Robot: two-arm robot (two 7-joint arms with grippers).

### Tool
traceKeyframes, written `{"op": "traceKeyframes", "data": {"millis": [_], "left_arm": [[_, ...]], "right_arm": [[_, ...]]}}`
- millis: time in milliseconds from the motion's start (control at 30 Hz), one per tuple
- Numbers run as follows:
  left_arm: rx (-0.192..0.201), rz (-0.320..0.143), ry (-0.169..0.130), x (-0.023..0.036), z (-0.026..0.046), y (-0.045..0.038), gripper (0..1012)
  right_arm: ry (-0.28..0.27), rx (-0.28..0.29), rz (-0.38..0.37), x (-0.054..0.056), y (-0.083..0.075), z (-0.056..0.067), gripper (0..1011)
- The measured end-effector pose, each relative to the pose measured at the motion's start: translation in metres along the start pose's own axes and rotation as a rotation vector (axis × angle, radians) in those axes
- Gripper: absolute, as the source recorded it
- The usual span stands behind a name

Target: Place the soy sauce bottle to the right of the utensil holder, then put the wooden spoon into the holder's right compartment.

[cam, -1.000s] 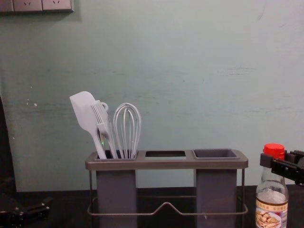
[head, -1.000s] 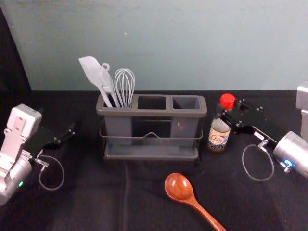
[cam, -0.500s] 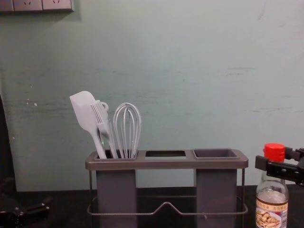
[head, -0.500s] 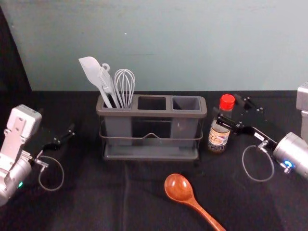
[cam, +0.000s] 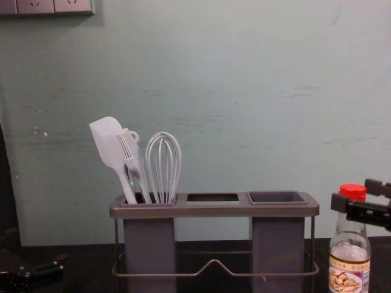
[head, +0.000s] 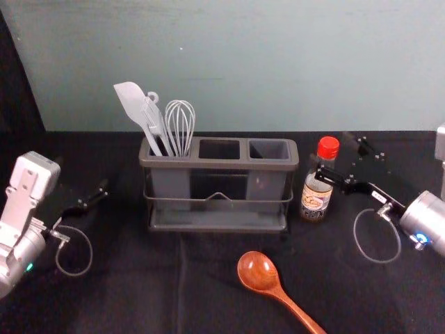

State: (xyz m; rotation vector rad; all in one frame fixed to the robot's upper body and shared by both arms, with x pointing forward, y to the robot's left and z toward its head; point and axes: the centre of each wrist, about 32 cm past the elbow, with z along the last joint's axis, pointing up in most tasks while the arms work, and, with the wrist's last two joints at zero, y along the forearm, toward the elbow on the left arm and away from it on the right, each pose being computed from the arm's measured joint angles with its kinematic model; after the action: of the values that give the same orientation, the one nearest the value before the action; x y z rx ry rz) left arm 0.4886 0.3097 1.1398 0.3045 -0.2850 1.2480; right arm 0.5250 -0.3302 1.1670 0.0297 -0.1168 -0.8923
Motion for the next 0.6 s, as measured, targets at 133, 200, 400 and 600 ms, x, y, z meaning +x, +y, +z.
{"op": "traceKeyframes", "data": {"millis": [133,200,400,600], "left_arm": [[0.000,0.000,0.000,0.0000,0.0000,0.0000,1011],[0.000,0.000,0.000,0.0000,0.0000,0.0000,1012],[0.000,0.000,0.000,0.0000,0.0000,0.0000,1011],[0.000,0.000,0.000,0.0000,0.0000,0.0000,1011]], "right_arm": [[-0.021,0.031,0.004,-0.002,-0.006,0.007,1003],[-0.036,0.055,0.006,-0.003,-0.011,0.013,1003],[-0.091,0.116,0.006,-0.004,-0.025,0.033,1003],[-0.137,0.167,0.066,-0.008,-0.037,0.052,1003]]}}
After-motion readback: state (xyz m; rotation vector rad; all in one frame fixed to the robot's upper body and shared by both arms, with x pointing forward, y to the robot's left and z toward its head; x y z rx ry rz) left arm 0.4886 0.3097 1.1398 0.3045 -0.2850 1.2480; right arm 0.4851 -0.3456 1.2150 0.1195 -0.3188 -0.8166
